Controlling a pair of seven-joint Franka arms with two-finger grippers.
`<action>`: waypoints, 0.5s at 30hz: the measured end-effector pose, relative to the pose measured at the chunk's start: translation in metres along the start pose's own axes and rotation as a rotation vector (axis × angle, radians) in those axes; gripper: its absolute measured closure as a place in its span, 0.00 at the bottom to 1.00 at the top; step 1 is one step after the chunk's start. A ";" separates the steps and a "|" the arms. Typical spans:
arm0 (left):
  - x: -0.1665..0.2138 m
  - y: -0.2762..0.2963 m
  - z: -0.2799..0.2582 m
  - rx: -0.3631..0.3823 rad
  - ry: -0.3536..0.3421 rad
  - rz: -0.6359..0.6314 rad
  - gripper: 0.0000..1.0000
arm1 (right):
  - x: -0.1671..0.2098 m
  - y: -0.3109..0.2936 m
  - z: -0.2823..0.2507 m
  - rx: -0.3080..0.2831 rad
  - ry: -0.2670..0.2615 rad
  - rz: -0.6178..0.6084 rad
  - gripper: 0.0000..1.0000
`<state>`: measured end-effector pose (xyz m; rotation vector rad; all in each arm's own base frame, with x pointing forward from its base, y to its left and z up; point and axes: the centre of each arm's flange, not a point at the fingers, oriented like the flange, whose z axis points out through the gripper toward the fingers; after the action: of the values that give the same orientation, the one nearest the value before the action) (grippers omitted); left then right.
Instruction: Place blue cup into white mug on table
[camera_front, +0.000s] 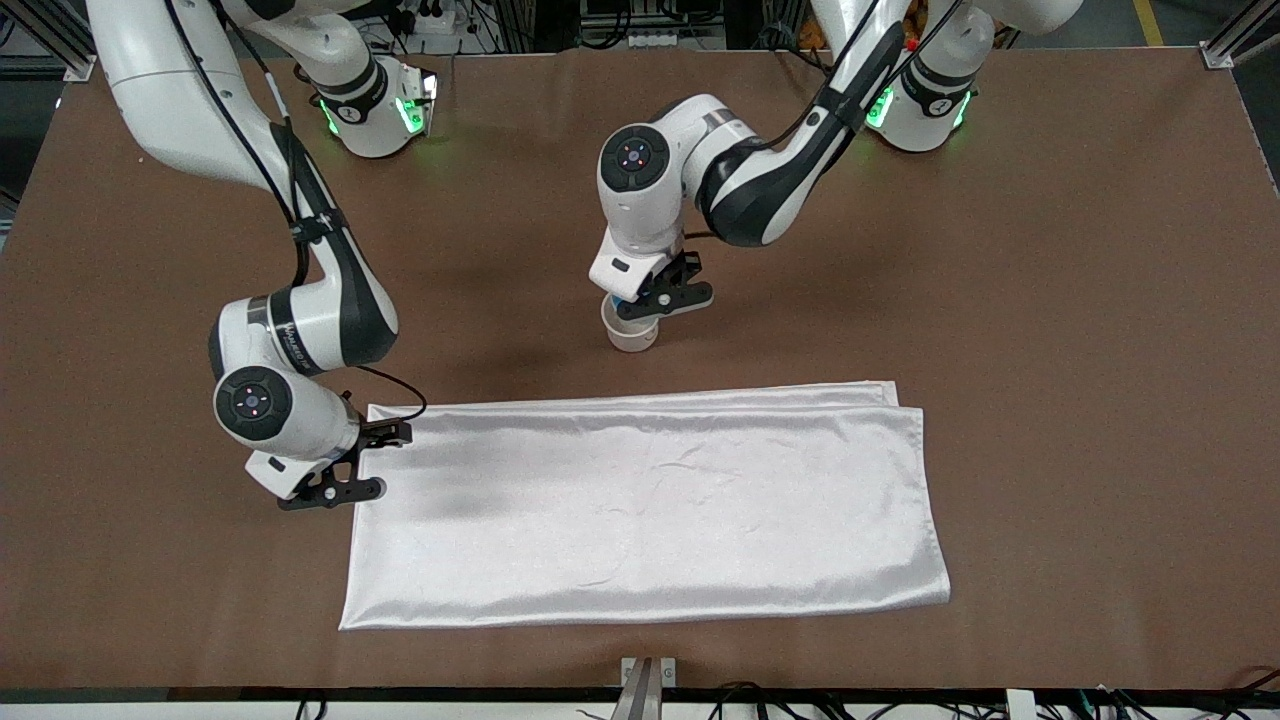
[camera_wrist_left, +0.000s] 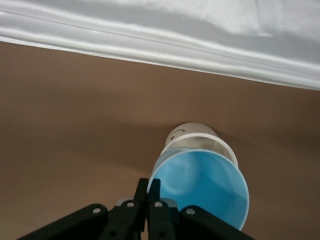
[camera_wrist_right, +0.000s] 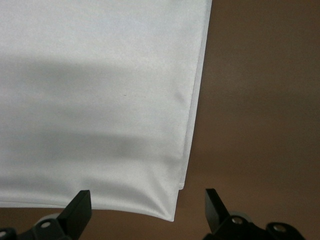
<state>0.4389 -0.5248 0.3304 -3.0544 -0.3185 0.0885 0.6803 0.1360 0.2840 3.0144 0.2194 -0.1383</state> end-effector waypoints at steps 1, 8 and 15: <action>-0.002 0.001 0.002 0.003 -0.001 0.000 0.96 | 0.000 0.000 0.000 0.000 0.001 0.000 0.00; -0.007 0.006 0.014 0.008 -0.006 0.006 0.96 | -0.003 -0.001 -0.017 0.000 0.014 -0.002 0.00; -0.003 0.012 0.020 -0.032 0.011 0.005 0.96 | -0.019 0.016 -0.076 -0.005 0.027 0.022 0.00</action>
<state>0.4370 -0.5364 0.3097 -3.0867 -0.3145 0.0668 0.6701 0.1265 0.3631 3.0142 0.1891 -0.0949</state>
